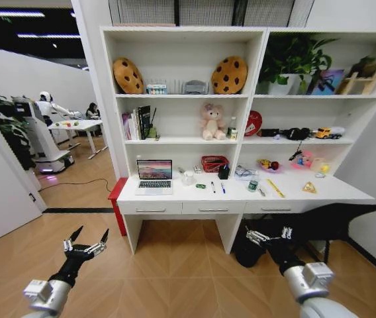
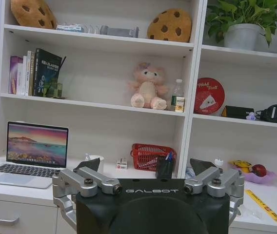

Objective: Organize the objects on the table.

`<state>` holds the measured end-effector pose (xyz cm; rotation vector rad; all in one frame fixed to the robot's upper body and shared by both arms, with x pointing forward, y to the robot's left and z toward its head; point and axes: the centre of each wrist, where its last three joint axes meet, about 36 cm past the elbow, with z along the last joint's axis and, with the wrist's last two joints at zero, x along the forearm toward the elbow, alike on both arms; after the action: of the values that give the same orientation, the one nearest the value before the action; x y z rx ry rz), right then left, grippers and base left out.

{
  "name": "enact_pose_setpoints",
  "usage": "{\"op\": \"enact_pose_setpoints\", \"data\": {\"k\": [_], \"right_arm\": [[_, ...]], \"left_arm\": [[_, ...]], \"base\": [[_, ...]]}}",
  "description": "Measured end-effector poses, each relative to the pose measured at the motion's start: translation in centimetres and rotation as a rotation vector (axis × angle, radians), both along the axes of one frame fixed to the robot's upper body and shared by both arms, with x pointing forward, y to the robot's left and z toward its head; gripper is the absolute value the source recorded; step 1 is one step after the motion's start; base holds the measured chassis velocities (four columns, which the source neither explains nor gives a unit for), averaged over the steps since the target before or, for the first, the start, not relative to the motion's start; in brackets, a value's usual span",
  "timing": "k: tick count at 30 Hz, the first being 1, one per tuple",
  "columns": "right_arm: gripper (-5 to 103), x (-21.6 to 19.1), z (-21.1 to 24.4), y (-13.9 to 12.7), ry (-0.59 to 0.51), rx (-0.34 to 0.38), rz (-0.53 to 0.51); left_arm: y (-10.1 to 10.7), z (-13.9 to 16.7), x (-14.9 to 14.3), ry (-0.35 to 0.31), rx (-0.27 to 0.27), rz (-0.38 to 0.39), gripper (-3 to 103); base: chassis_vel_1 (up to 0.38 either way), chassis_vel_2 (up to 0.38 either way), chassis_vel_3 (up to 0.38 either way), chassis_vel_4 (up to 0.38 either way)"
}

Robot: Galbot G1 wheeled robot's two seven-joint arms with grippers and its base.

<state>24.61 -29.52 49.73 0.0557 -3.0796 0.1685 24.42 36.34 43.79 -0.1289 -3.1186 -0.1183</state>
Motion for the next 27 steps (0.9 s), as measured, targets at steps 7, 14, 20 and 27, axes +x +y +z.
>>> {"op": "enact_pose_setpoints", "data": {"k": [7,14,20,27], "right_arm": [[100,0.02,-0.07,0.0,0.002,0.001,0.002],[100,-0.01,-0.1,-0.02,0.002,0.0,0.003],[100,-0.05,-0.04,0.02,0.0,-0.001,0.004],[100,-0.1,-0.04,0.01,0.001,-0.003,0.006]], "left_arm": [[-0.02,-0.01,0.02,0.001,0.0,-0.001,100],[0.0,-0.13,0.03,0.004,0.0,-0.001,100],[0.02,-0.07,0.04,0.002,0.0,-0.003,100],[0.0,-0.21,-0.04,0.003,-0.003,-0.004,100]], "base": [[-0.117,0.127,0.106,-0.118],[-0.115,0.138,0.103,-0.139],[-0.105,0.075,0.113,-0.083],[-0.114,0.107,0.108,-0.101]]}}
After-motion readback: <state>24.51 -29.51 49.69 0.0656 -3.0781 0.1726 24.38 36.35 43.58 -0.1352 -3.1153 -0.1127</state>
